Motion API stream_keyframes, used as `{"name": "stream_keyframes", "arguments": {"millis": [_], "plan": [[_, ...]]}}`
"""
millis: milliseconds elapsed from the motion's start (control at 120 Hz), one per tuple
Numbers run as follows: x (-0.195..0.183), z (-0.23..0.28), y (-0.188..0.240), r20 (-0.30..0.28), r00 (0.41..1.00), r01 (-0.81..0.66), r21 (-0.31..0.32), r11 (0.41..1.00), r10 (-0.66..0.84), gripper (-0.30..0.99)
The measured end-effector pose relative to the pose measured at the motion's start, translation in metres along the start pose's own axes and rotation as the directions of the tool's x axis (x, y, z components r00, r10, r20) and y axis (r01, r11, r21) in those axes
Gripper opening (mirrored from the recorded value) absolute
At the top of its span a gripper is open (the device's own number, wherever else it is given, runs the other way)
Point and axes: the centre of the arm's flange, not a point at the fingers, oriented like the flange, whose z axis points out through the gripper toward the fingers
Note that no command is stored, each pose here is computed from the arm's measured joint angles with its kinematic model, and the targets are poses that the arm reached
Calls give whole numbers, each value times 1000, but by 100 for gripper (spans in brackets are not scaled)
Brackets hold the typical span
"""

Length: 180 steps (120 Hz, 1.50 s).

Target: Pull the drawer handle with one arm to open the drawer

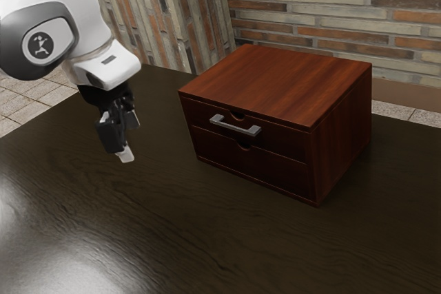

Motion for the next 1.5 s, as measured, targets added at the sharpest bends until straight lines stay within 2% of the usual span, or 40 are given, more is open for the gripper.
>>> {"name": "stream_keyframes", "arguments": {"millis": [217, 375, 508, 633, 883, 1175, 1500], "plan": [[14, 15, 3, -10, 975, -220, 150, 964, 224, 69], [32, 13, -3, -14, 921, -372, 271, 888, 390, 69], [44, 13, -6, 4, 872, -465, 323, 824, 490, 65], [55, 21, -6, -4, 831, -523, 332, 785, 556, 61], [69, 47, -18, -30, 780, -581, 336, 742, 624, 48], [74, 62, -35, -35, 750, -606, 363, 707, 661, 33], [97, 80, -60, -39, 722, -629, 378, 679, 691, 26]]}}
